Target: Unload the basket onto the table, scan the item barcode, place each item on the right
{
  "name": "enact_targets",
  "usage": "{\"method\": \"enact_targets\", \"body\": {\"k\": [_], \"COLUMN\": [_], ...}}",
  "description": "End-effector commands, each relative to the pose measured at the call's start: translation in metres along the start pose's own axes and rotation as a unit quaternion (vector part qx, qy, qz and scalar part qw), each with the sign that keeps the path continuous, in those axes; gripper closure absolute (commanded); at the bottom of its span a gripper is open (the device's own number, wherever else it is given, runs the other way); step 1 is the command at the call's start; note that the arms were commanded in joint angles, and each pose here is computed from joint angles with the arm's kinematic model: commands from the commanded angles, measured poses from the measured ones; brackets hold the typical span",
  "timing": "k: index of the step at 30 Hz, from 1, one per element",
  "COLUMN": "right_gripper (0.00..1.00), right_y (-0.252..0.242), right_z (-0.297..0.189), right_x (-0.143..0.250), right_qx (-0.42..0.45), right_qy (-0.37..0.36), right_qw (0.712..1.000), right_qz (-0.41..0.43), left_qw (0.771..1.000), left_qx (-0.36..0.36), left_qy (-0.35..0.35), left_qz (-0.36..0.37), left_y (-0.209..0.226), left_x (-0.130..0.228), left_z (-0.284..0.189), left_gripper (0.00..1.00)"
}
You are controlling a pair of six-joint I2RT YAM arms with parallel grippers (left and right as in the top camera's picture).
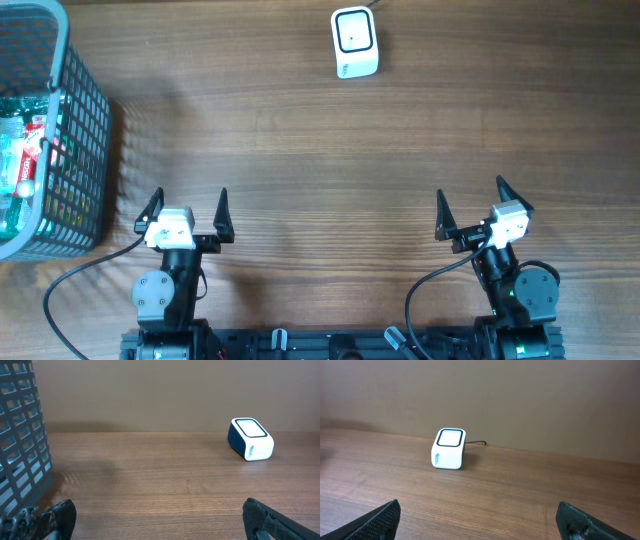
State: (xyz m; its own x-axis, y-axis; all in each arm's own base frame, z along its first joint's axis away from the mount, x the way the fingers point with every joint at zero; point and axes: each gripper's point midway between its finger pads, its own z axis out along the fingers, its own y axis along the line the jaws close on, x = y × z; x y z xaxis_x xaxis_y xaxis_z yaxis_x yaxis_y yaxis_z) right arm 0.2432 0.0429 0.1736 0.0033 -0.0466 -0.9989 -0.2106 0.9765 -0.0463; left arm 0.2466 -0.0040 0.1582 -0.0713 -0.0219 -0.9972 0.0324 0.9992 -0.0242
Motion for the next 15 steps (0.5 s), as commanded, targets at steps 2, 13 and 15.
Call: {"method": "enact_targets", "body": {"k": [2, 13, 15], "right_gripper": [0.00, 0.00, 0.00], "right_y": [-0.0017, -0.0017, -0.0018], "right_z": [0.0001, 0.0001, 0.0001], "right_x": [-0.0010, -0.0010, -0.0010], "right_qx": [0.004, 0.004, 0.004], "right_qy": [-0.002, -0.002, -0.002], "right_qw": [1.000, 1.000, 1.000], "right_qz": [0.000, 0.000, 0.000], "left_qw": [1.000, 1.000, 1.000], "left_qx": [0.014, 0.014, 0.014], "left_qy": [0.000, 0.000, 0.000], "left_qz": [0.006, 0.006, 0.006], "left_y": [-0.0047, -0.0047, -0.0047], "left_x": [0.0005, 0.0005, 0.0006], "left_z": [-0.0005, -0.0005, -0.0005], "left_gripper": [0.00, 0.00, 0.00]}}
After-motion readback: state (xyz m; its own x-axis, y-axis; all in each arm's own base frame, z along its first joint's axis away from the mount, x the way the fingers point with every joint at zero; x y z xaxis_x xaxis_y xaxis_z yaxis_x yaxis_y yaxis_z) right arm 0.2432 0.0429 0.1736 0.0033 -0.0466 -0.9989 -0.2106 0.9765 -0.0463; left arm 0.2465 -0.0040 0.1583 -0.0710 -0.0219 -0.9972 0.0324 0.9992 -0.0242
